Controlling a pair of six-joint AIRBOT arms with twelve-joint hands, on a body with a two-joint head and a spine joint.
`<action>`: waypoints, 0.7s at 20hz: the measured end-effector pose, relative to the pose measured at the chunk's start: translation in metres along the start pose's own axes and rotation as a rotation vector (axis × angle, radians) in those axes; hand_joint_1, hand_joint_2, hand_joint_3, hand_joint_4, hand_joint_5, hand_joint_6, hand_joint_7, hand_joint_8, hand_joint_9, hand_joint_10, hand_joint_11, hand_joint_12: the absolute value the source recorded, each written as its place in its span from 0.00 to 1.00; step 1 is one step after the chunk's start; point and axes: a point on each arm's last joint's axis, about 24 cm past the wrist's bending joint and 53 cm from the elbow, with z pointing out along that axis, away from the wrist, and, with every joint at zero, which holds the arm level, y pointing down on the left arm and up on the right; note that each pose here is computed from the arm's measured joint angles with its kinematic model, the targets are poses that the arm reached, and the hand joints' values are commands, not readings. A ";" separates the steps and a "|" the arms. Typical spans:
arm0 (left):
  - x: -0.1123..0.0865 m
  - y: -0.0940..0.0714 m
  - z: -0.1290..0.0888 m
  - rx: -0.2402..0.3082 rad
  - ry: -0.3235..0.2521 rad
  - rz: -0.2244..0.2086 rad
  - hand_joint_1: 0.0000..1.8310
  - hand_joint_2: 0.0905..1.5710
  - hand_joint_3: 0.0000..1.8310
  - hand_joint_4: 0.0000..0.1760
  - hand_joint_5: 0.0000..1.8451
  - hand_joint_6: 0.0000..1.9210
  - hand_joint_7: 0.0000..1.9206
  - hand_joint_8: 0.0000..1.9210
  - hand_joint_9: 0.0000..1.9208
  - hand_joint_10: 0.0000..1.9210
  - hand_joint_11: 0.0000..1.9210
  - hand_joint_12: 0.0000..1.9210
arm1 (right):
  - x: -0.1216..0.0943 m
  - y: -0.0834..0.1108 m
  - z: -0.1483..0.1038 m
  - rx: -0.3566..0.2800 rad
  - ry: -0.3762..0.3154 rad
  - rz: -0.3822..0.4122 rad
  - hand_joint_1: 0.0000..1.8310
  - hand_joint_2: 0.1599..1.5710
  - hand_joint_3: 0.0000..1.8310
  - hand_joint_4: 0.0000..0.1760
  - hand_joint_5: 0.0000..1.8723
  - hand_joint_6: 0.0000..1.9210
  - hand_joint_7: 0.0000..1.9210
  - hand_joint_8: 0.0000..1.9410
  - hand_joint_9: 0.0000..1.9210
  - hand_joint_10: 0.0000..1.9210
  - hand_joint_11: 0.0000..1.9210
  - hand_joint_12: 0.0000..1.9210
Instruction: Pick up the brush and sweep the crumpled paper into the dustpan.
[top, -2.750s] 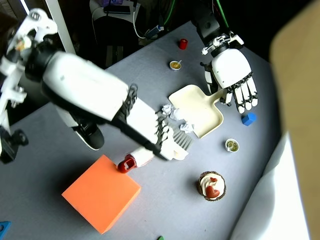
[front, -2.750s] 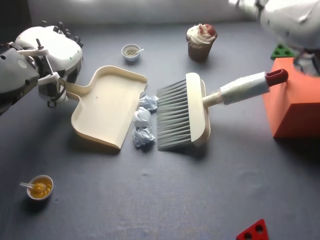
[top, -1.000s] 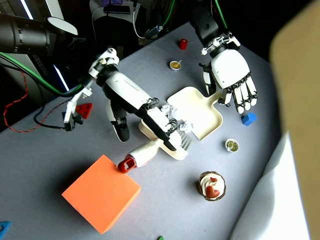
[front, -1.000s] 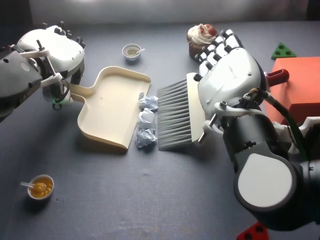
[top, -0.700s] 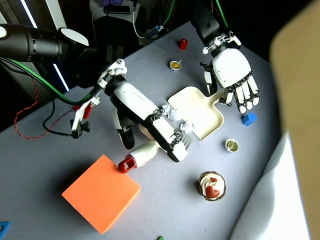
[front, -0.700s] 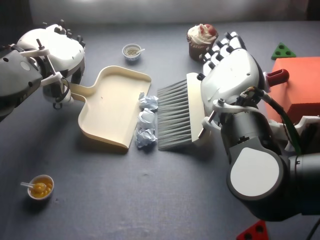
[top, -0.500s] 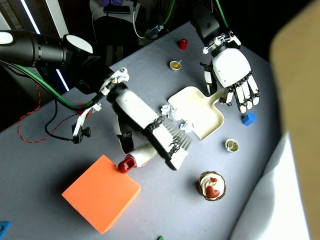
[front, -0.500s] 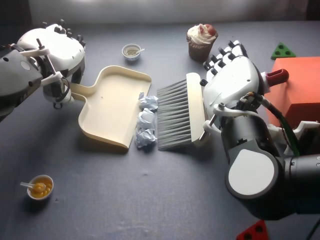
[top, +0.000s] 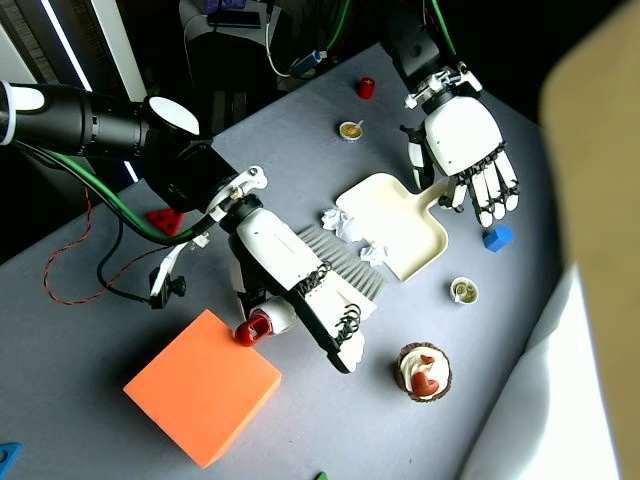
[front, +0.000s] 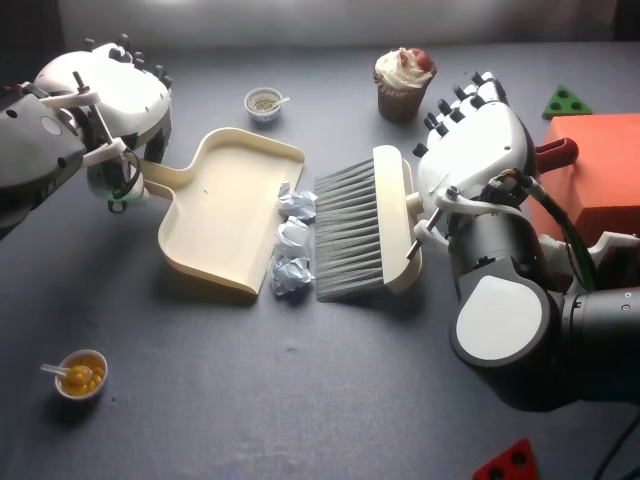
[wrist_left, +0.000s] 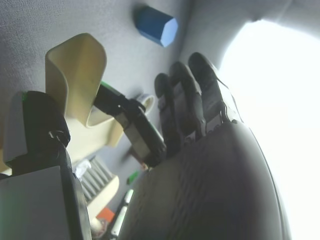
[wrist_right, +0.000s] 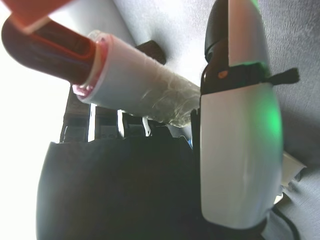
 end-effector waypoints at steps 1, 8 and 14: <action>0.000 0.000 0.000 0.000 0.000 0.000 0.63 0.66 0.00 0.00 0.60 0.40 0.17 0.00 0.13 0.00 0.02 0.23 | 0.000 0.000 0.000 0.001 0.000 0.000 0.62 0.51 0.00 0.00 0.15 0.00 0.14 0.00 0.14 0.01 0.14 0.02; 0.000 0.000 0.000 0.000 0.001 -0.001 0.63 0.66 0.00 0.00 0.58 0.42 0.16 0.00 0.12 0.00 0.02 0.22 | 0.000 0.002 0.001 -0.010 -0.002 0.001 0.64 0.58 0.00 0.00 0.65 0.19 0.55 0.26 0.41 0.58 0.22 0.79; 0.000 0.000 0.000 0.000 0.001 -0.001 0.61 0.67 0.00 0.00 0.58 0.44 0.16 0.00 0.13 0.00 0.03 0.21 | -0.001 0.000 0.003 -0.012 -0.004 -0.001 0.69 0.55 0.01 1.00 0.58 1.00 0.63 1.00 0.68 1.00 0.68 1.00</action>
